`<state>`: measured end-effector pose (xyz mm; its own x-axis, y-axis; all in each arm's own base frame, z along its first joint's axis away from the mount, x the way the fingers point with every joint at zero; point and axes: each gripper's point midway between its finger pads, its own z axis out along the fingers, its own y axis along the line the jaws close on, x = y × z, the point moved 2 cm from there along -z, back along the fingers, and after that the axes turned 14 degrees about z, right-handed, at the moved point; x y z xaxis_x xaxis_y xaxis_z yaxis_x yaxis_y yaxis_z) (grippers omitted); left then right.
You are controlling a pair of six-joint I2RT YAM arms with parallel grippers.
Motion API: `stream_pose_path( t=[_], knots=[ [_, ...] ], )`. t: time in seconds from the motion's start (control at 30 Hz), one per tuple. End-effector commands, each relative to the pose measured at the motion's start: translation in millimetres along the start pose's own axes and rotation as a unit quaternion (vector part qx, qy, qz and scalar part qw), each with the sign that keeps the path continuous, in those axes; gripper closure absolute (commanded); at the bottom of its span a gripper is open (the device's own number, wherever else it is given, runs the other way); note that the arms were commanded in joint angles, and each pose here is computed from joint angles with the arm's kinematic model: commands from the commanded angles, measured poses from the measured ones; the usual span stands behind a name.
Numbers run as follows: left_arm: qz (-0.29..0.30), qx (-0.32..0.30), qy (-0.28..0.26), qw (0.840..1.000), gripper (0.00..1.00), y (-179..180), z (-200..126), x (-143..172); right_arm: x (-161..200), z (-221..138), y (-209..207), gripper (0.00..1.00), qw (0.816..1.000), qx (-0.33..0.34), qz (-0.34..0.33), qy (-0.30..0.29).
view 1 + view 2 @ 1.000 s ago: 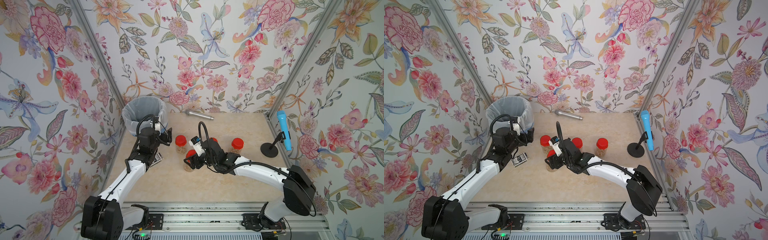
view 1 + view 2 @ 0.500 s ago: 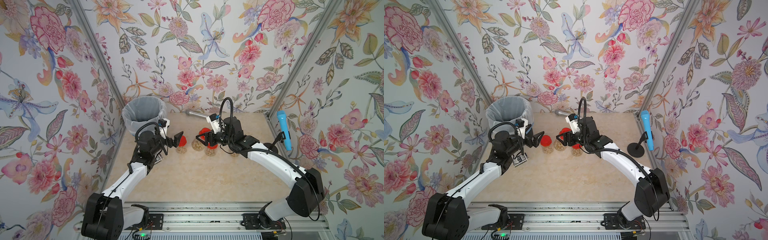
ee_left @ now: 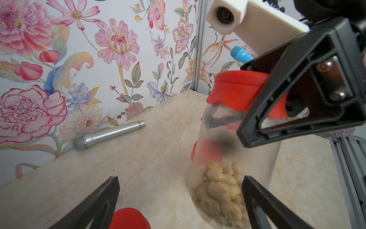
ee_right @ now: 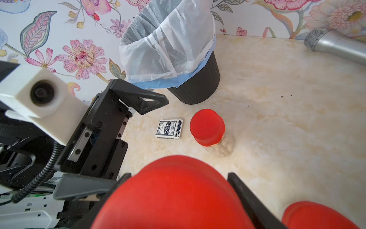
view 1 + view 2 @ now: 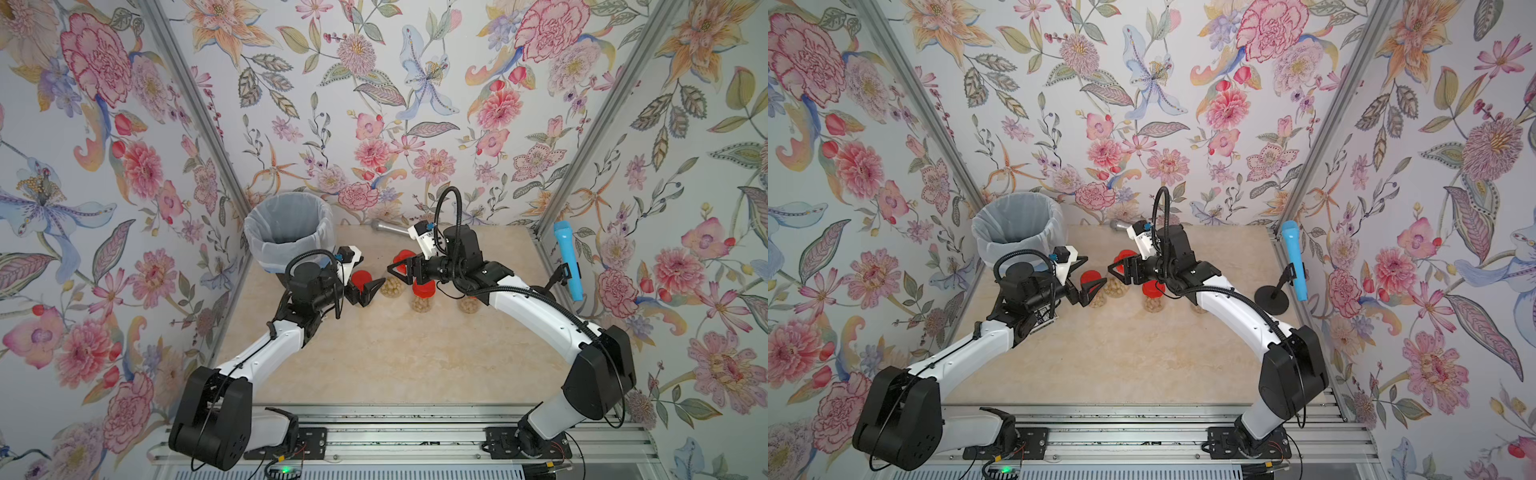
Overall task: Empty moldy peanuts from jars
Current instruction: Pick up the jar from the center of the board.
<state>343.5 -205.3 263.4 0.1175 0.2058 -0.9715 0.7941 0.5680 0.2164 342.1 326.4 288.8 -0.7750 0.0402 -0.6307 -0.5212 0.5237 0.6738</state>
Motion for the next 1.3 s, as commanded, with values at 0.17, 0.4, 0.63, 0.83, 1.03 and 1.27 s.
stream_pose_path(
  t=[0.17,0.4,0.63,0.83,1.03,1.27],
  knots=[
    [0.015,0.045,0.015,0.999,0.0,-19,9,3,-19,3,17,0.42,0.999,-0.038,-0.003,-0.003],
    [0.027,0.049,0.026,0.998,0.01,-29,23,3,-21,8,19,0.43,0.999,-0.053,0.003,0.0],
    [0.028,0.04,0.022,0.999,0.02,-25,28,0,-20,8,21,0.43,0.998,-0.058,0.003,0.002],
    [0.029,0.048,0.035,0.998,0.04,-28,33,6,-20,8,23,0.43,0.998,-0.064,0.004,0.001],
    [0.048,0.042,0.044,0.997,0.05,-32,36,5,-19,8,27,0.43,0.998,-0.07,0.002,0.0],
    [0.045,0.042,0.05,0.997,0.1,-31,40,8,-18,8,28,0.43,0.997,-0.071,0.002,0.002]
  ],
)
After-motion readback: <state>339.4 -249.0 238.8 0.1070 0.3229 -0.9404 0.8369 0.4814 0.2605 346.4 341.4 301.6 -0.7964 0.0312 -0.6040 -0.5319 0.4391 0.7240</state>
